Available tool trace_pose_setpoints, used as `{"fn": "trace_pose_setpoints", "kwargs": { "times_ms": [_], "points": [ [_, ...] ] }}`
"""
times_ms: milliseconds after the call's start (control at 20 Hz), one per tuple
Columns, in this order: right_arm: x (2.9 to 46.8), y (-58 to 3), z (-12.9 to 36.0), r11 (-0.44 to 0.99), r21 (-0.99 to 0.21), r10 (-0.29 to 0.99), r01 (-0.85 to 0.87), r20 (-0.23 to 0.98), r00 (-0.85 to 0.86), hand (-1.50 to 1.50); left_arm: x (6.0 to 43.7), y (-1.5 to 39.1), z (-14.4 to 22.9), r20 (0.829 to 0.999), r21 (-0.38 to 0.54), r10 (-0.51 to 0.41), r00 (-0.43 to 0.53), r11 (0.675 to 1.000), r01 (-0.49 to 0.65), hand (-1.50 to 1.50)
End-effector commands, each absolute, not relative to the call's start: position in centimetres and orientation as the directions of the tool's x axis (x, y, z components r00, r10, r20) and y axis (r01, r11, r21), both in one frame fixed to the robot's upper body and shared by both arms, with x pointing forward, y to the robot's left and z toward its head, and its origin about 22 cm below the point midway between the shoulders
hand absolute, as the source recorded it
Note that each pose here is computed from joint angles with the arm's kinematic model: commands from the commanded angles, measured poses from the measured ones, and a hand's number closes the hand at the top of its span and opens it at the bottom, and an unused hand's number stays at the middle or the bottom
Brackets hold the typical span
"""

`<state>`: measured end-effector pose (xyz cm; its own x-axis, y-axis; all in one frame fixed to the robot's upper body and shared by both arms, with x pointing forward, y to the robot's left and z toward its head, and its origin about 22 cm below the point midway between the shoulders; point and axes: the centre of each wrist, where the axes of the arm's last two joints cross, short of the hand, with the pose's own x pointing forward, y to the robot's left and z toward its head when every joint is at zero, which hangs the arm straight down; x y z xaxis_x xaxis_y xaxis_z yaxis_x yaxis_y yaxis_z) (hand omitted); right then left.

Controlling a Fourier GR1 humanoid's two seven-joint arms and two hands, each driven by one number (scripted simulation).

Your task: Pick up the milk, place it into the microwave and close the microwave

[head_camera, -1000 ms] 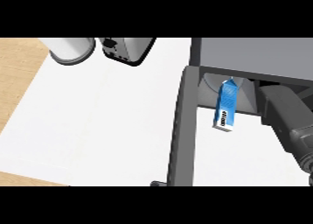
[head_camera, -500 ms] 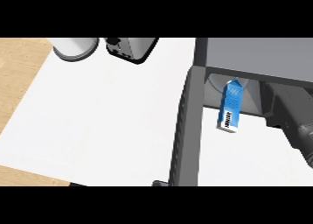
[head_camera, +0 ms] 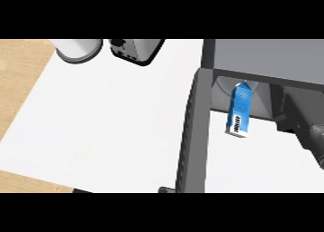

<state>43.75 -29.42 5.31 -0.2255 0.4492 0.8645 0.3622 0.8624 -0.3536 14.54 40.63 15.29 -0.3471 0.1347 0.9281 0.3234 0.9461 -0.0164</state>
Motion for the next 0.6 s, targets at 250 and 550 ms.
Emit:
{"fn": "trace_pose_setpoints", "kwargs": {
  "times_ms": [250, 550],
  "points": [
    [45.7, -24.9, 7.9, 0.834, -0.486, 0.540, 0.262, 0.818, -0.199, -1.50, 15.9, 40.2, 15.0, 0.933, -0.005, 0.131, -0.335, 0.935, 0.354, -1.50],
    [46.2, -22.1, 8.7, 0.849, -0.436, 0.502, 0.299, 0.842, -0.197, -1.50, 16.5, 39.9, 14.5, 0.942, -0.013, 0.134, -0.309, 0.932, 0.363, -1.50]
  ]
}}
